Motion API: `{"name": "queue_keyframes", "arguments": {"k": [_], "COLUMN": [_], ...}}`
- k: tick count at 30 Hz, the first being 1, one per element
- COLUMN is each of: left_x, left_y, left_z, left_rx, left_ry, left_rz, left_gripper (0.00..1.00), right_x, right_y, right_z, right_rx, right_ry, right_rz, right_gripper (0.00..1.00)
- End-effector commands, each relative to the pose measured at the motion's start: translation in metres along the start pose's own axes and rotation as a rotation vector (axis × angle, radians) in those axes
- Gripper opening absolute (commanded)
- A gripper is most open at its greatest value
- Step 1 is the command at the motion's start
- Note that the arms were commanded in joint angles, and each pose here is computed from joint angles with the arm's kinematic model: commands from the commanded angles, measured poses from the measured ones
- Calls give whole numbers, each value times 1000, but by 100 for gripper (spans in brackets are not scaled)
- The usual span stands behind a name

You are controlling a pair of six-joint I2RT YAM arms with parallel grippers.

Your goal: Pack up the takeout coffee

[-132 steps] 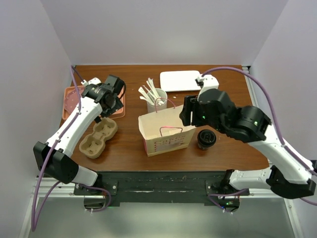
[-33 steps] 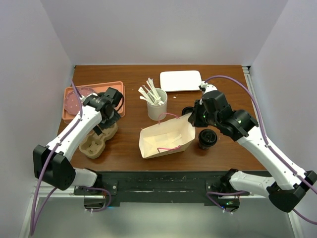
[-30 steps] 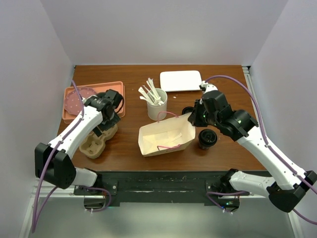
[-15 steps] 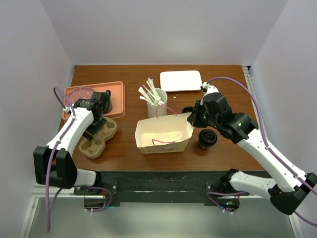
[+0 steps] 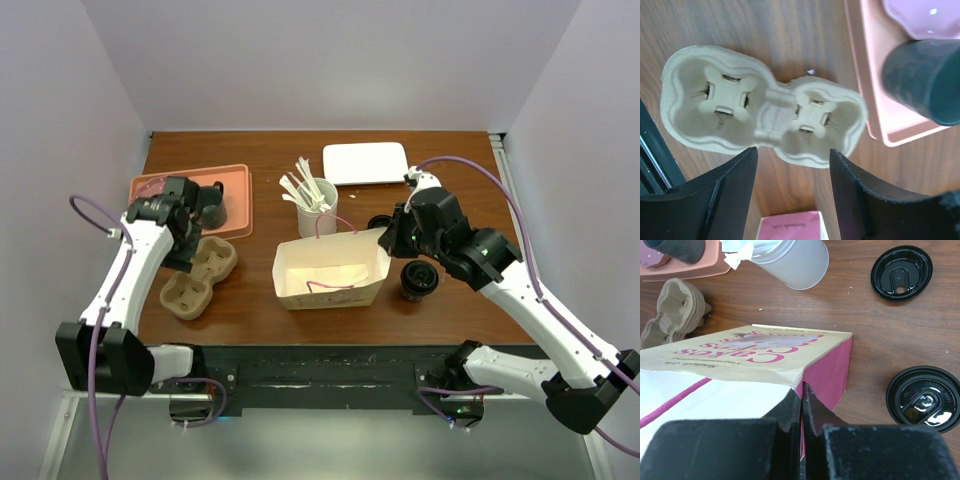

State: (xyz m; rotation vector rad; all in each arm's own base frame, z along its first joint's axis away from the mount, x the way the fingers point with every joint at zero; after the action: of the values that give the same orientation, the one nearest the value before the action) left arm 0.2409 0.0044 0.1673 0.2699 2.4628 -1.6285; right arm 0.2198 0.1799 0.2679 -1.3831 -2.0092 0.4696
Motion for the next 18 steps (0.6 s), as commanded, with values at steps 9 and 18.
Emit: {"name": "queue_keyframes", "arguments": {"k": [9,18], "left_x": [14,12], "left_y": [22,38], "left_z": [4,7], "left_rx": [-12,-14], "left_ry": [229,381], "left_rz": [-164,-149], "left_gripper": [63,59], "right_x": [3,4], "right_y": [3,1], "right_z": [-15,-17], "right_rx": [-45,-43], "right_ry": [-57,-89], "right_rz": [3,-6], "right_gripper": [8,20]}}
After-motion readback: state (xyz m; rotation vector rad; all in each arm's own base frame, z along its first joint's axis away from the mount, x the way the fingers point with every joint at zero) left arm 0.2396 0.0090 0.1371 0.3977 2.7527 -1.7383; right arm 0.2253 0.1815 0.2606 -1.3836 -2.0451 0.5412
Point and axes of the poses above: each gripper's point midway between its finger pads, its own y axis out along the fingers, its own x axis along the line the jaws close on, z = x × y, the point moved 2 cm from there along -y, back along the fingers, and after that the axes turned 5 degrees about -y, right-handed, at the moved point
